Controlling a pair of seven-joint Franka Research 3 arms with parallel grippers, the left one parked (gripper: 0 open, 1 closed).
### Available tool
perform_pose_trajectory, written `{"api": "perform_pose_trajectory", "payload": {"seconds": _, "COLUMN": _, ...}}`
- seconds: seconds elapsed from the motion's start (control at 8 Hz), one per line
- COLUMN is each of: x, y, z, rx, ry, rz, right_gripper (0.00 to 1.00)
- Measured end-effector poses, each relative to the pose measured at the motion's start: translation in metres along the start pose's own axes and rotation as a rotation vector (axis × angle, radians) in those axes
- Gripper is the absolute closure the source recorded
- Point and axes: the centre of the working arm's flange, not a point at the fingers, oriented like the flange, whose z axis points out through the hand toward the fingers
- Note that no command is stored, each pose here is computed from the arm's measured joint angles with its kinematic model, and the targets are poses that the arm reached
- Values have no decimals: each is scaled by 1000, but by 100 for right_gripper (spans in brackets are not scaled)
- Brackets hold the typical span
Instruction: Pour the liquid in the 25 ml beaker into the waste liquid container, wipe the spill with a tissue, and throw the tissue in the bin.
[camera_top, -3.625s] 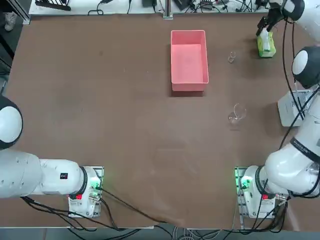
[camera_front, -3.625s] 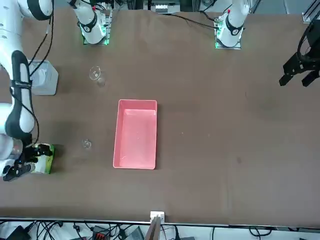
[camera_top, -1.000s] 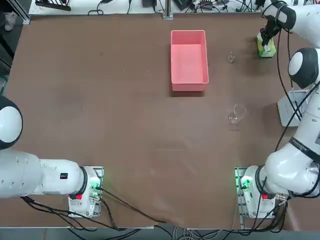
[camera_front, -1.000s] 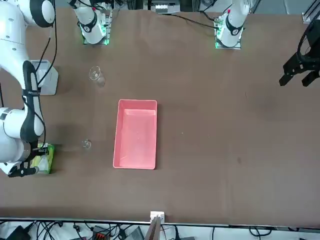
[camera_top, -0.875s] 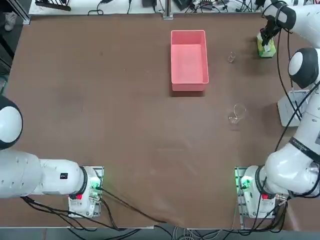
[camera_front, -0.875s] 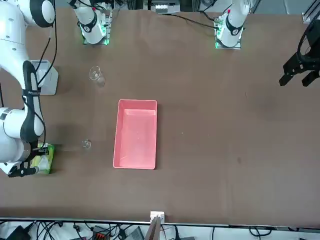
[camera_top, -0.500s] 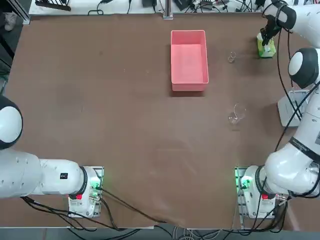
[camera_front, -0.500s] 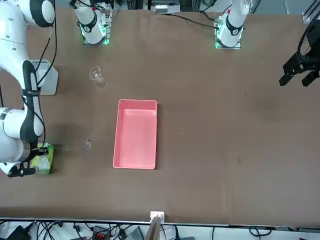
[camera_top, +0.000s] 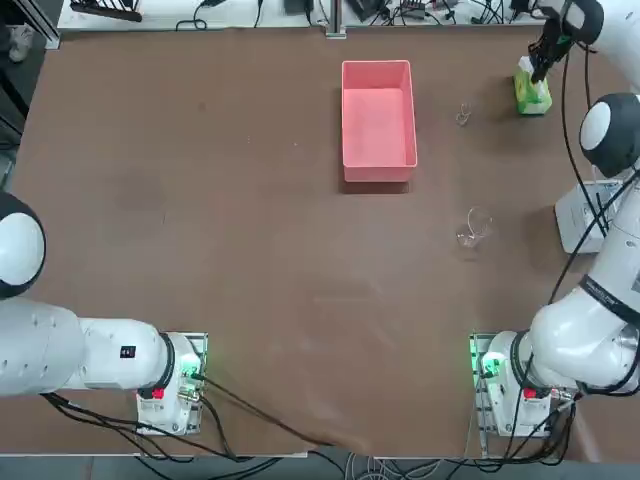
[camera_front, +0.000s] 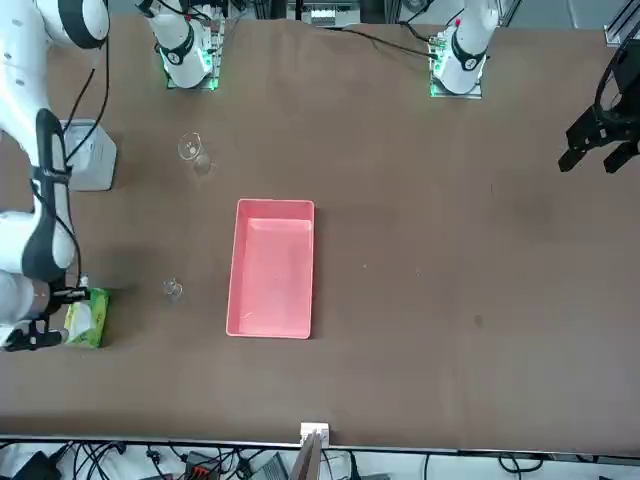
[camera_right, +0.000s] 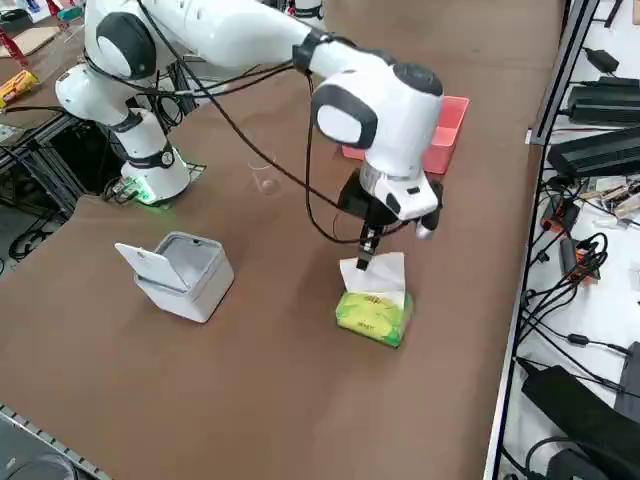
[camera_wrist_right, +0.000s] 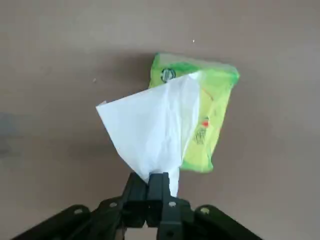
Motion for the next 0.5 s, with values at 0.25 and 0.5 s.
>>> {"api": "perform_pose_trajectory", "payload": {"seconds": 0.25, "x": -13, "y": -4, "z": -31, "rx": 4, "ry": -15, "rz": -1, "right_gripper": 98}}
{"api": "perform_pose_trajectory", "payload": {"seconds": 0.5, "x": -24, "y": -12, "z": -55, "rx": 20, "ry": -36, "rz": -10, "right_gripper": 98}}
